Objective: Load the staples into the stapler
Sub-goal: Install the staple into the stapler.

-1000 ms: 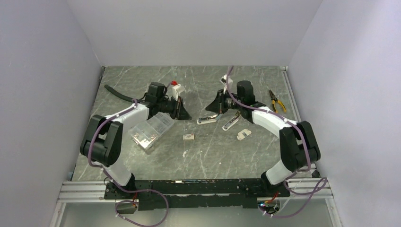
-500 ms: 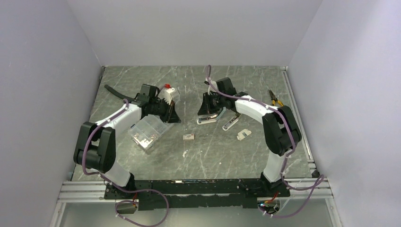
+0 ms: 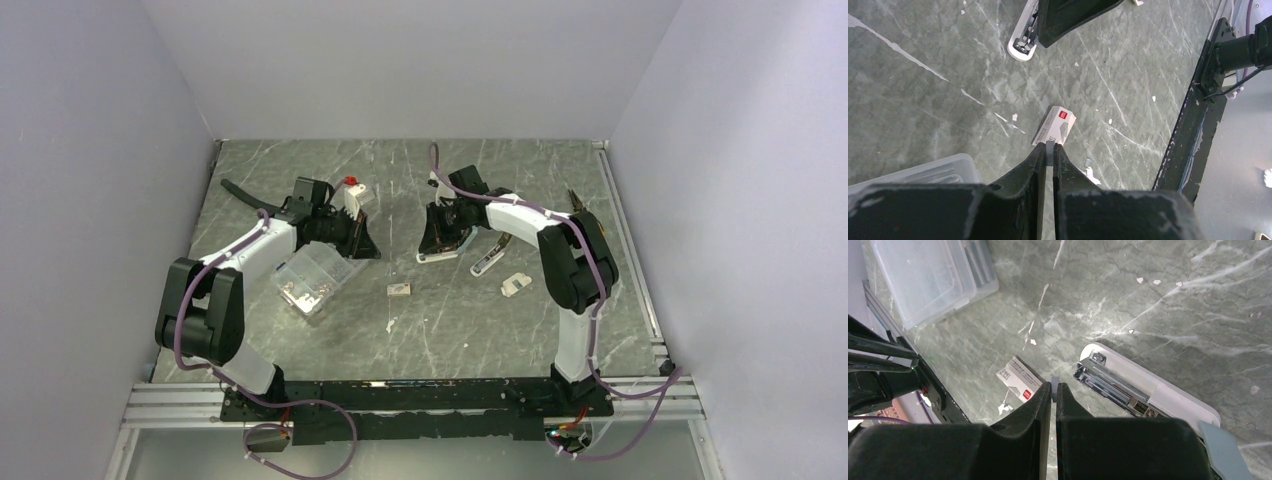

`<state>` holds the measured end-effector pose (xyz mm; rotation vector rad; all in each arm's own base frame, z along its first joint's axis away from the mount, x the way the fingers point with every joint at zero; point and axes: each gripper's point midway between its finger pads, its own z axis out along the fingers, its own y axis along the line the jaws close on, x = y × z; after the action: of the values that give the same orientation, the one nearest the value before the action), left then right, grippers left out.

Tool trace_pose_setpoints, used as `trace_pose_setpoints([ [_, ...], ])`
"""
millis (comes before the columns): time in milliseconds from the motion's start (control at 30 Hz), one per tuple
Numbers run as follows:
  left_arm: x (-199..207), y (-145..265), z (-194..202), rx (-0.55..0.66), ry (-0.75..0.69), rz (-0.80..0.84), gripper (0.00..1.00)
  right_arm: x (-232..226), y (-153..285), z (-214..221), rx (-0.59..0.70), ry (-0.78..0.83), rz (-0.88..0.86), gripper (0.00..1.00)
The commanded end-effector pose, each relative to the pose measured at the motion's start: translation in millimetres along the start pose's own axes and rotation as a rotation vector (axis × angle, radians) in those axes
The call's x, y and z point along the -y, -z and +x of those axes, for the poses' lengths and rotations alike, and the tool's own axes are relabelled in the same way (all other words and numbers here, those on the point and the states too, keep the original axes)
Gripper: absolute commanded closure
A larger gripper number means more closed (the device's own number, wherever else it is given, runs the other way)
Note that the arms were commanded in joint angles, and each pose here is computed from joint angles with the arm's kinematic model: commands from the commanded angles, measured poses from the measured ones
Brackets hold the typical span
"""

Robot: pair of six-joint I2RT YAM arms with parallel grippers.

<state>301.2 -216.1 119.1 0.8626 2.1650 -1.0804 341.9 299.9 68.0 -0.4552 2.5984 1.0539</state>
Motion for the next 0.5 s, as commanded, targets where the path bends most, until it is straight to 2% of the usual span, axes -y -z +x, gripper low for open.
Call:
trace_pose_setpoints([
  [0,11,6,-9,0.033,-0.060,0.044,0.88,-6,5,-10,0.002,-0.005,-0.010,1.00],
  [467,15,6,-12,0.041,-0.062,0.067,0.90,6,4,-14,-0.005,-0.046,0.004,1.00],
])
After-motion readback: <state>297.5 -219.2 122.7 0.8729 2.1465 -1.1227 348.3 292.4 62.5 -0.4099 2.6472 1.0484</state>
